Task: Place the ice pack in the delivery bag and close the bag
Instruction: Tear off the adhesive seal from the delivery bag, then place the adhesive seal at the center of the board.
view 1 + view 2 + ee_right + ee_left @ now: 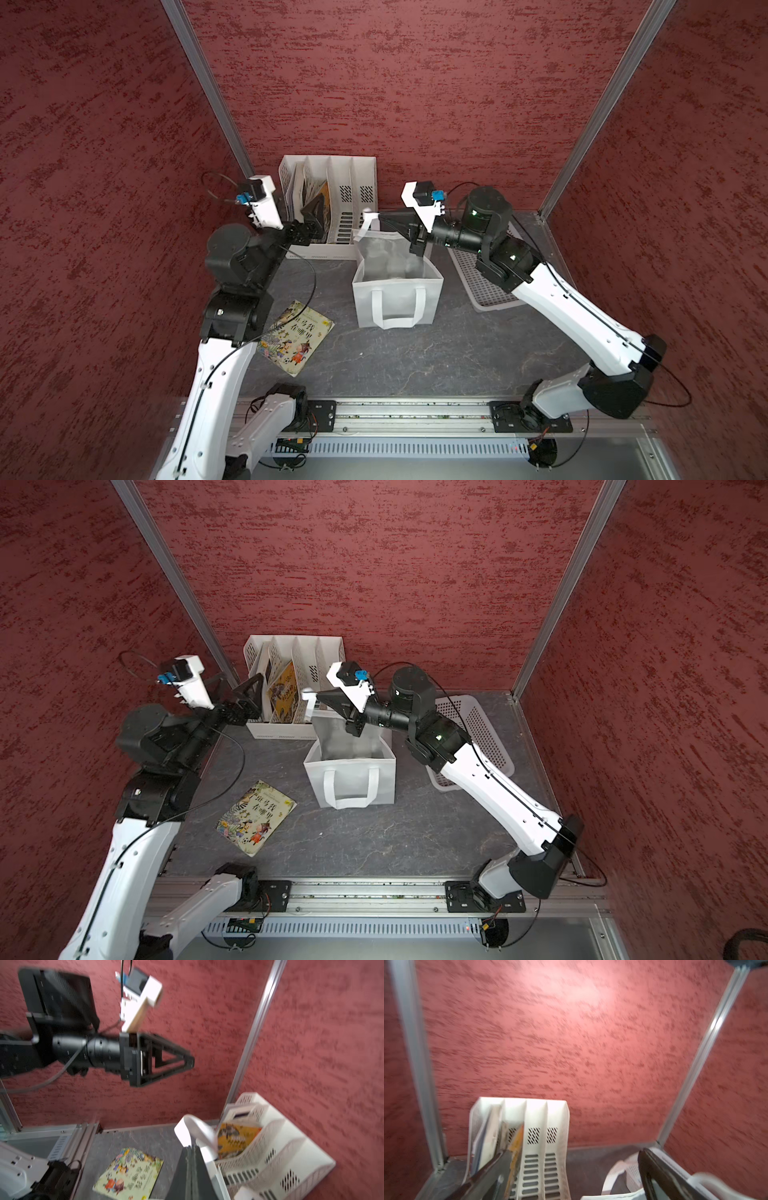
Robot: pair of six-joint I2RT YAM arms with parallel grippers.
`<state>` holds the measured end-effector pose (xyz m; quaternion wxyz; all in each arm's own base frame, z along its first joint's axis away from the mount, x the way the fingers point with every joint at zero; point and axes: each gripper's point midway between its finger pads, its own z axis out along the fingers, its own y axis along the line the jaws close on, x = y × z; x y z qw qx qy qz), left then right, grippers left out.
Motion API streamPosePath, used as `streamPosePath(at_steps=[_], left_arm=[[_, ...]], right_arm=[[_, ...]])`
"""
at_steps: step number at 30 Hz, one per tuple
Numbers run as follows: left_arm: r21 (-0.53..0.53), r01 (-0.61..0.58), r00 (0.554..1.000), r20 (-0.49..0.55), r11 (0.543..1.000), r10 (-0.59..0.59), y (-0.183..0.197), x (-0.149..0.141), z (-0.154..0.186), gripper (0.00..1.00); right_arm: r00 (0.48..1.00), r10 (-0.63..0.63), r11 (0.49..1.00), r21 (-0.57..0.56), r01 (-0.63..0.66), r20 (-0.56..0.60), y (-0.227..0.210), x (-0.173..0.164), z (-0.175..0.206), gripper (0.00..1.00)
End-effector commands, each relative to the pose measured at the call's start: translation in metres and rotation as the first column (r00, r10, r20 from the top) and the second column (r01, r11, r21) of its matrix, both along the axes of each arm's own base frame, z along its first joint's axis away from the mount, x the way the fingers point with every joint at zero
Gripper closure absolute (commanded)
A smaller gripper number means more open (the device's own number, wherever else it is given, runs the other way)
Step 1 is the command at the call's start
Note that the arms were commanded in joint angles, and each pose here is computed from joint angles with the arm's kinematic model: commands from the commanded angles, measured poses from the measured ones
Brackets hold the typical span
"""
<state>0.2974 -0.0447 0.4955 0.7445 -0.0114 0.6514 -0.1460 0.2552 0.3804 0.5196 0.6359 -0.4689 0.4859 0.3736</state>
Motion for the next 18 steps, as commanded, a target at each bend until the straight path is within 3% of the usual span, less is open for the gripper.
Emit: streamPosePath(at_steps=[1, 4, 7, 13, 18], left_arm=[[-0.086, -0.185, 0.981, 0.045, 0.979, 0.189, 0.037, -0.009, 0.000, 0.02], [-0.095, -0.213, 0.972, 0.085, 0.972, 0.221, 0.044, -0.030, 0.005, 0.02], [-0.095, -0.255, 0.949, 0.167, 0.962, 0.268, 0.055, -0.063, 0.027, 0.02], [-0.055, -0.340, 0.888, 0.312, 0.939, 0.339, 0.069, -0.122, 0.075, 0.01], [-0.010, -0.379, 0.866, 0.350, 0.925, 0.358, 0.073, -0.144, 0.092, 0.01]], right_arm=[[0.991, 0.062, 0.997, 0.032, -0.066, 0.120, 0.016, -0.025, 0.044, 1.00], [0.970, 0.110, 0.988, 0.084, -0.130, 0.217, 0.027, -0.052, 0.086, 1.00], [0.969, 0.119, 0.987, 0.081, -0.139, 0.215, 0.035, -0.054, 0.087, 1.00], [0.980, 0.198, 0.980, 0.031, -0.197, -0.036, 0.065, -0.041, 0.024, 1.00], [0.932, 0.214, 0.972, -0.033, -0.233, -0.292, 0.105, -0.030, -0.049, 1.00]])
